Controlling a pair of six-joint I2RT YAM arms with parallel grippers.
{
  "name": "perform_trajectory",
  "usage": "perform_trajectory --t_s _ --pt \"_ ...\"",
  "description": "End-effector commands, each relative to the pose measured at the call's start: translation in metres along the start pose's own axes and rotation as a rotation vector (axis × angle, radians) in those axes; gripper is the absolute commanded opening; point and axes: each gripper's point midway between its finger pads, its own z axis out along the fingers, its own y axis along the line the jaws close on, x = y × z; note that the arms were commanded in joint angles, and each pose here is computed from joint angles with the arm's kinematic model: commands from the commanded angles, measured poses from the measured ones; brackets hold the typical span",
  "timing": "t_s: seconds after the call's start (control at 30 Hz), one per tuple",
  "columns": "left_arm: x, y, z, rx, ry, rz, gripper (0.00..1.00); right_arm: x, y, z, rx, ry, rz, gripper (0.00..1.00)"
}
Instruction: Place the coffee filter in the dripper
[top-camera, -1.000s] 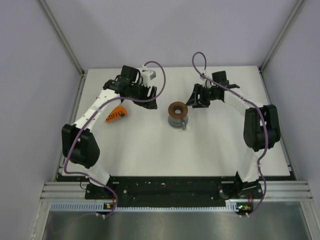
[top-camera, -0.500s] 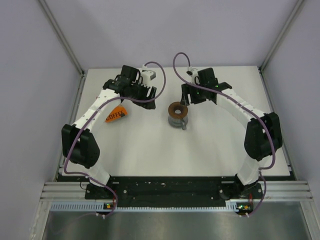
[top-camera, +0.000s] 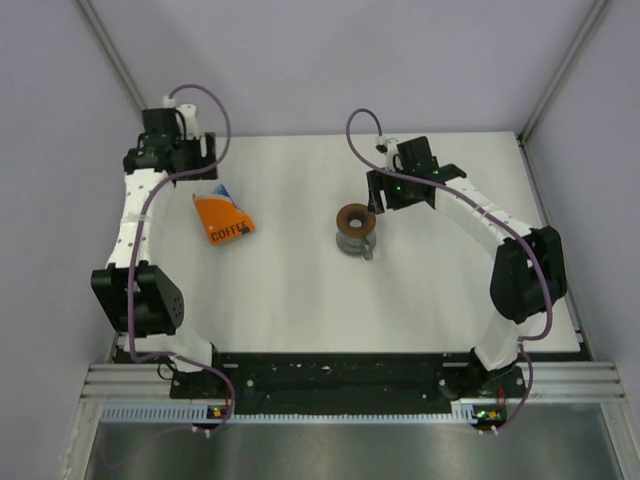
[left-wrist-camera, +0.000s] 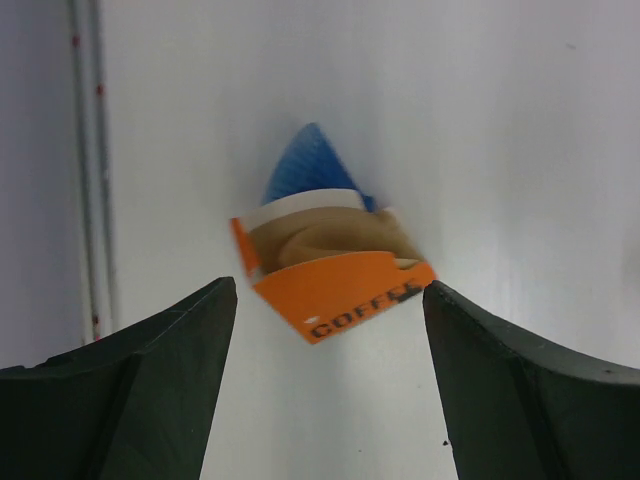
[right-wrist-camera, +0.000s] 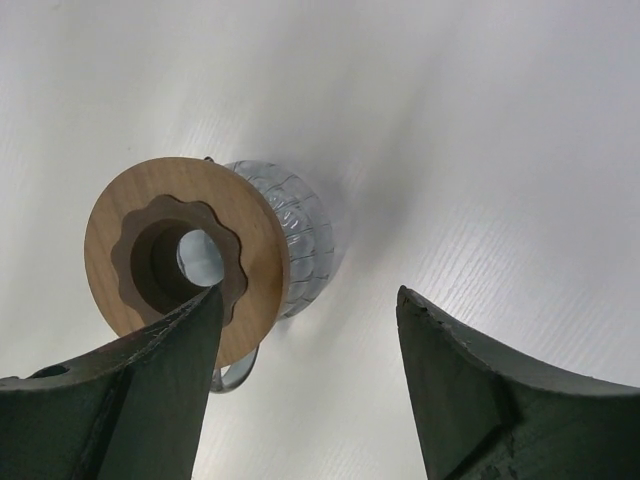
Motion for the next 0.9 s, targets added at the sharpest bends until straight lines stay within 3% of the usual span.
perform_trajectory --t_s 0.0,0.17,0.4,0.5,0.67,0.87 --pt "-0.005 0.080 0.004 -0.195 -0.051 -0.213 0.81 -0.022 0.003 -0.027 0.015 -0.089 -0.043 0.70" --pt "0.011 0.106 0.031 -0.225 0.021 -0.261 0.81 -0.014 -0.001 -0.024 0.026 -0.068 -0.053 0.70" --pt "0.039 0.100 0.067 -0.174 0.140 -0.299 0.78 -0.010 -0.001 -0.024 0.026 -0.062 -0.064 0.70" --pt "0.048 0.100 0.078 -0.167 0.186 -0.302 0.72 -0.008 -0.002 -0.023 0.027 -0.056 -0.066 0.70" --pt "0.058 0.091 0.077 -0.123 0.246 -0.311 0.51 -0.006 -0.004 -0.024 0.038 -0.056 -0.071 0.70" --pt "0.070 0.081 0.071 -0.089 0.263 -0.306 0.11 -0.006 -0.003 -0.024 0.034 -0.054 -0.078 0.70"
